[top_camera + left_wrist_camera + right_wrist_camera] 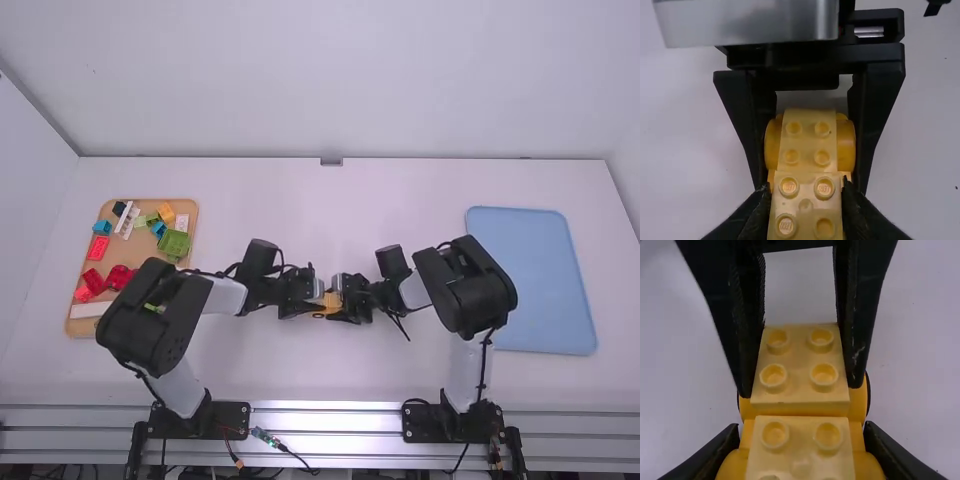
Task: Assemble lego blocks to make yellow taxi
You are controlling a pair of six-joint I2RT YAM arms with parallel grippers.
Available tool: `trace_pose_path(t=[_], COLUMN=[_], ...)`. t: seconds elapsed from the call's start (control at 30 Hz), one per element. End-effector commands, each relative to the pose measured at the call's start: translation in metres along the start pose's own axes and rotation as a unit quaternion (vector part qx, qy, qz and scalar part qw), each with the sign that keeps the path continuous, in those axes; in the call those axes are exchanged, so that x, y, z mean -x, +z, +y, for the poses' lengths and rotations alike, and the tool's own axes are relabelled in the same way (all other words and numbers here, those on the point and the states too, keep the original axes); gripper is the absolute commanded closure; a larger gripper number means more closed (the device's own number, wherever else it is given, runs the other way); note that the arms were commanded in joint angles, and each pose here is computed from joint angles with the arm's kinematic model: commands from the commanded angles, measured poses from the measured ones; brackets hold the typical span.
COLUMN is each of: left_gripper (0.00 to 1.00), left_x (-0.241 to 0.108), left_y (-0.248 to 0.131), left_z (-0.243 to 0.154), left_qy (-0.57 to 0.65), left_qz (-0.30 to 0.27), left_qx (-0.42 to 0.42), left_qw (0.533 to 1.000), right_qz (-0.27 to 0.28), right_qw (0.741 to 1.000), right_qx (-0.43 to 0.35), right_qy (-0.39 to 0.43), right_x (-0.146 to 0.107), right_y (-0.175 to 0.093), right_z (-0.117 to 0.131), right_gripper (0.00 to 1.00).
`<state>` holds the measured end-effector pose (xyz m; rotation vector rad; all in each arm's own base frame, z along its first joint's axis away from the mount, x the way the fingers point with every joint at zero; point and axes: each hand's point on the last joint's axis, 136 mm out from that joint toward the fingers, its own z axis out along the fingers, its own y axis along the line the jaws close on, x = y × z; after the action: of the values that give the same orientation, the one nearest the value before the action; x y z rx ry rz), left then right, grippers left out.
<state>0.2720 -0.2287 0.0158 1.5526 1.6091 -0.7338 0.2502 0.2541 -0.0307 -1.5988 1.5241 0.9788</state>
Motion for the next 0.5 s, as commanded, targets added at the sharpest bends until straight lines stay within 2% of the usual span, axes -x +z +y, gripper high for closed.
trace_pose_path(t=[0.0, 0.07, 0.1, 0.13, 0.3, 0.37, 0.4, 0.43, 0.47], left_gripper=[0.42, 0.37, 0.11, 0.08, 0.09, 0.17, 0.26, 0.4, 0.67], left_x=[0.002, 0.003, 0.004, 0.005, 0.019, 0.026, 0.028, 0.029, 0.031], left_y=[0.004, 0.004, 0.004, 0.004, -0.006, -0.015, -0.018, -0.019, -0.021], left_z=[-0.007, -0.006, -0.004, -0.002, 0.013, 0.015, 0.014, 0.014, 0.012], left_qy=[-0.002, 0.0, 0.003, 0.0, -0.021, -0.021, -0.021, -0.022, -0.021], left_qz=[-0.006, -0.007, -0.01, -0.012, -0.028, -0.029, -0.029, -0.028, -0.025], left_qx=[-0.015, -0.013, -0.009, -0.007, 0.021, 0.027, 0.028, 0.028, 0.027], left_qw=[1.0, 1.0, 1.0, 1.0, 0.999, 0.999, 0.999, 0.999, 0.999], right_qz=[0.018, 0.018, 0.018, 0.018, 0.019, 0.019, 0.019, 0.019, 0.019], right_qw=[1.0, 1.0, 1.0, 1.0, 1.0, 1.0, 1.0, 1.0, 1.0], right_qx=[-0.01, -0.011, -0.011, -0.011, -0.01, -0.01, -0.01, -0.01, -0.01], right_qy=[0.013, 0.013, 0.013, 0.014, 0.016, 0.016, 0.016, 0.016, 0.016], right_x=[-0.005, -0.006, -0.006, -0.006, -0.006, -0.006, -0.006, -0.006, -0.006], right_y=[-0.002, -0.002, -0.002, -0.002, -0.002, -0.002, -0.002, -0.002, -0.002], right_z=[0.0, -0.001, 0.0, 0.0, 0.0, 0.0, 0.0, 0.0, 0.0], right_gripper=[0.74, 0.74, 0.74, 0.74, 0.73, 0.73, 0.74, 0.73, 0.73])
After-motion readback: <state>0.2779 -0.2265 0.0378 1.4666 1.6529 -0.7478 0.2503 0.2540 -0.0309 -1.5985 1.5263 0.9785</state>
